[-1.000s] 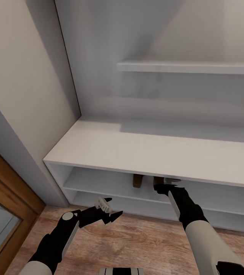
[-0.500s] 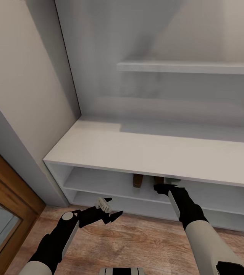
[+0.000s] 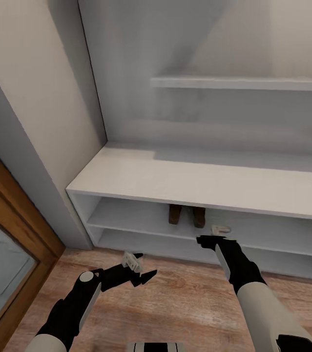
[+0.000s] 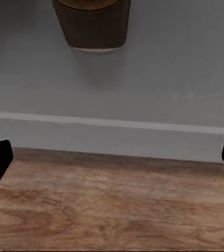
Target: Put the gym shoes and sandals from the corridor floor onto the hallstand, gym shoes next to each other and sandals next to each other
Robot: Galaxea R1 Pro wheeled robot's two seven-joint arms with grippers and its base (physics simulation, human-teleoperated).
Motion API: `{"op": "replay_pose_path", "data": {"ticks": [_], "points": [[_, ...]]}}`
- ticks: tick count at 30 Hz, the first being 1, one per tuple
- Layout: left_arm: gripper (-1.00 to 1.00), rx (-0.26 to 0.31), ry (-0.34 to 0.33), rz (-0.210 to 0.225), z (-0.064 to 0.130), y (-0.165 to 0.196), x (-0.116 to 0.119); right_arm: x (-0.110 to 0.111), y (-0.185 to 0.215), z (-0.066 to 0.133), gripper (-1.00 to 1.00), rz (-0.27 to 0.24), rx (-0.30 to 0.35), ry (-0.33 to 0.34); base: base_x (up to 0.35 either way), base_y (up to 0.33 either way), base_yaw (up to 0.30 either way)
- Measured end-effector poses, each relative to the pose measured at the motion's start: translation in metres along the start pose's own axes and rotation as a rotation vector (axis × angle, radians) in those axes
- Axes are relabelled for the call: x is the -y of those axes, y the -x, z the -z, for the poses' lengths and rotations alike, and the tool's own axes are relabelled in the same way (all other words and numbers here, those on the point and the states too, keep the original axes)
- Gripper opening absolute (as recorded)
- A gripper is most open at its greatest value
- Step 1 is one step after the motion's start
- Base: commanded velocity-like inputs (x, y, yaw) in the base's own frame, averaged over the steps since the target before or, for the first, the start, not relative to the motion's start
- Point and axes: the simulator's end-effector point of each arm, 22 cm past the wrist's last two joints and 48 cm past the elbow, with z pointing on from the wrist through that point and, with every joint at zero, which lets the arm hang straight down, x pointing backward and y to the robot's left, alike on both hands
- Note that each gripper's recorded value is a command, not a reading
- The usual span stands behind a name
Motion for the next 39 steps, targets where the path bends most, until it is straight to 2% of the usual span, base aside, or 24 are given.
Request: {"op": "replay_pose_path", "data": {"ticks": [29,35,37,39], "points": [[1.00,-0.001,0.000,-0.003,0.000,0.001,0.000,-0.002,0.002,0.001,1.00,-0.010,0.005,0.011,-0.338,0.000,0.000],[1.00,0.027,0.006,-0.032,0.002,0.018,-0.003,-0.002,-0.006,0.000,1.00,-0.011,-0.007,0.011,-0.338,0.000,0.000],[1.00,0.087,0.015,-0.088,0.007,0.052,-0.003,-0.001,-0.005,0.001,1.00,-0.011,-0.004,0.011,-0.029,0.000,-0.104],[1.00,0.089,0.017,-0.092,0.007,0.054,-0.003,-0.001,-0.004,0.001,1.00,-0.012,-0.003,0.011,-0.016,0.000,-0.173]]}}
